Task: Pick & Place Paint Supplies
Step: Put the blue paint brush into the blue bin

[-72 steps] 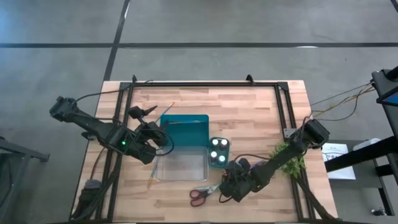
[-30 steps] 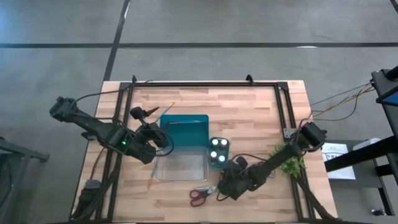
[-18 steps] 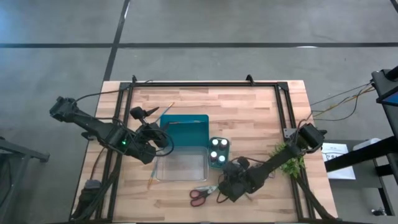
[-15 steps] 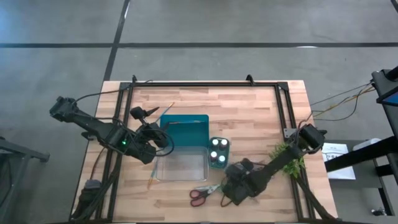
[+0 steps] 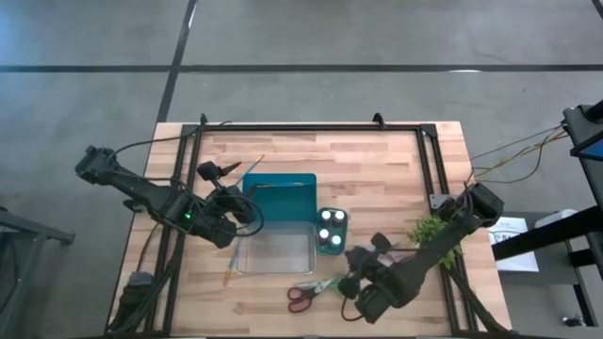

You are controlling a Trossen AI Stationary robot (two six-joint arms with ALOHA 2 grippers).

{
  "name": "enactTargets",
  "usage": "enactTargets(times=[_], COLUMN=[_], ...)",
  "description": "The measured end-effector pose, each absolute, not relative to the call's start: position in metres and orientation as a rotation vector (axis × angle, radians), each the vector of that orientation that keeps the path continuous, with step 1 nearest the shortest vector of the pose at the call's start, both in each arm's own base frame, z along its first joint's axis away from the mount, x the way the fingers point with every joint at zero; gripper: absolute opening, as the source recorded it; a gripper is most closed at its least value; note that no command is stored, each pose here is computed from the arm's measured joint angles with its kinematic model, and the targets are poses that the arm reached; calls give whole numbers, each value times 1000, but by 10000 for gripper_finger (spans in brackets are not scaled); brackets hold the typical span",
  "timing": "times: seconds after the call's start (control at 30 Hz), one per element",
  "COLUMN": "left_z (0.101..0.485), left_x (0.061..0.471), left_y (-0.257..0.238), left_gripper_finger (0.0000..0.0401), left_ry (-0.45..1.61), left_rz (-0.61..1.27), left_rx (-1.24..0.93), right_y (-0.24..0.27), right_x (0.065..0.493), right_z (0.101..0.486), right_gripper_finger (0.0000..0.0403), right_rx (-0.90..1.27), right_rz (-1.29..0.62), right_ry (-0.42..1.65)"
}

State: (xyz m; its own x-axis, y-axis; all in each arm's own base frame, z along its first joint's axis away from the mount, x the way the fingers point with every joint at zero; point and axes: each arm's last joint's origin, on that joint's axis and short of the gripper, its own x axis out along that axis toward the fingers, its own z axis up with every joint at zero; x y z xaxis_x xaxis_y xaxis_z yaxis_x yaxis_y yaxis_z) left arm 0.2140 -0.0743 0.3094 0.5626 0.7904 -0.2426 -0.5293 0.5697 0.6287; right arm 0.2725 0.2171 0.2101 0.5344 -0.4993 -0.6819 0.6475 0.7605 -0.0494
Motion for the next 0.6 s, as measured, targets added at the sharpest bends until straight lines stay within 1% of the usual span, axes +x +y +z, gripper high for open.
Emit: enactTargets(times=[0.13,0.27,0.43,0.6], left_z=[310,310,310,310], left_x=[214,214,214,214], left_y=[-74,-74,-74,-74], left_gripper_finger=[353,353,353,353], left_ry=[546,546,546,547], left_rz=[820,820,820,819], left_rx=[533,533,534,536], right_y=[213,201,179,150], right_x=[282,295,324,359], right_z=[239,262,285,296], right_gripper_finger=[8,8,8,8], right_rx=[137,20,-112,-242], right_rz=[-675,-701,-720,-692], right_ry=[600,499,423,388])
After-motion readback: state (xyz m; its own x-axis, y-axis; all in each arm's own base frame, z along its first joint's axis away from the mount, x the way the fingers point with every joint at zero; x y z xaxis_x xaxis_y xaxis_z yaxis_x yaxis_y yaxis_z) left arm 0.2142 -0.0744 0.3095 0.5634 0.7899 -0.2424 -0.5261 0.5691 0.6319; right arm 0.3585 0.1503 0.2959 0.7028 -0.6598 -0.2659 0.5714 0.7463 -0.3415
